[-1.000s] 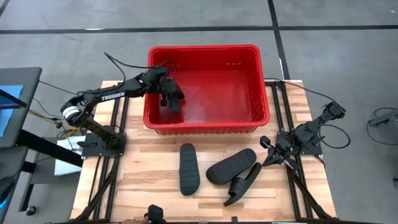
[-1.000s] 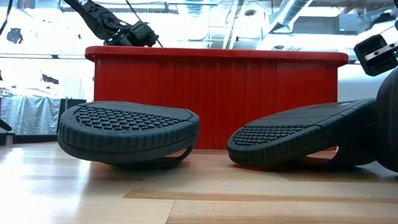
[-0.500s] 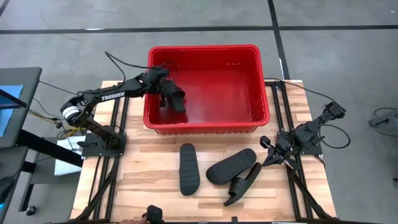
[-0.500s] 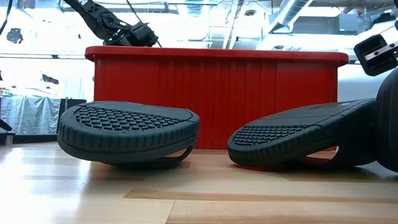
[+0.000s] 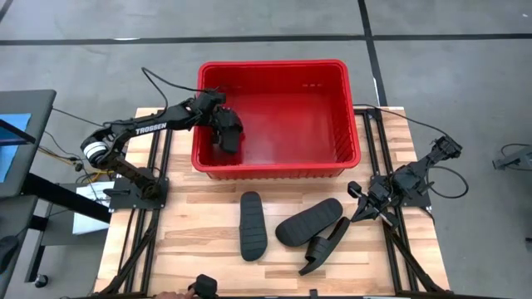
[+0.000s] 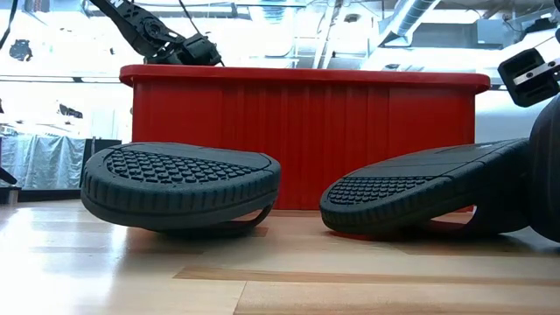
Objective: Pick and place slides into bin
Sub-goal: Put the black slides into the red bin
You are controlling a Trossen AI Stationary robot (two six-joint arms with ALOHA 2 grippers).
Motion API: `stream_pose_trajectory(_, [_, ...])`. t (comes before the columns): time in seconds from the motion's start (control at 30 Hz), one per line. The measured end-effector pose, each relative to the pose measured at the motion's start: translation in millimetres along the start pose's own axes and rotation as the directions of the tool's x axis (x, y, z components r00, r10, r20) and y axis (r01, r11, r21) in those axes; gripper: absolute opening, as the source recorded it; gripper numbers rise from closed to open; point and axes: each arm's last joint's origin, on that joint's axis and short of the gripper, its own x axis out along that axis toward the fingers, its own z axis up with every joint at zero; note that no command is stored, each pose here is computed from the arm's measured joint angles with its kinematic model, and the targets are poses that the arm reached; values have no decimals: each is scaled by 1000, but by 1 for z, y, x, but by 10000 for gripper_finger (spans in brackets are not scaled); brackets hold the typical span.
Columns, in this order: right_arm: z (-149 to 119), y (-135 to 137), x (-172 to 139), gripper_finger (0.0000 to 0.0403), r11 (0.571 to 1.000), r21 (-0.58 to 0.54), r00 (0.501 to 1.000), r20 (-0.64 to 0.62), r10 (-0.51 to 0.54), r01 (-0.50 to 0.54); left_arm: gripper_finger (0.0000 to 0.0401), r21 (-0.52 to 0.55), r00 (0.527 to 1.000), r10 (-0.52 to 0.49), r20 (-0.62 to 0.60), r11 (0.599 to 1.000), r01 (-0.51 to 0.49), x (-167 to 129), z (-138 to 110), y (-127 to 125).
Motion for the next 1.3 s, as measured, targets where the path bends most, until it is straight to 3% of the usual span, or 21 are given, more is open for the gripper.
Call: stream_pose_trajectory(1.3, [0,0,0,0,1000,0,1000,-1,0,0,64,0,1000,-16,5,1000,16,0,0,-1])
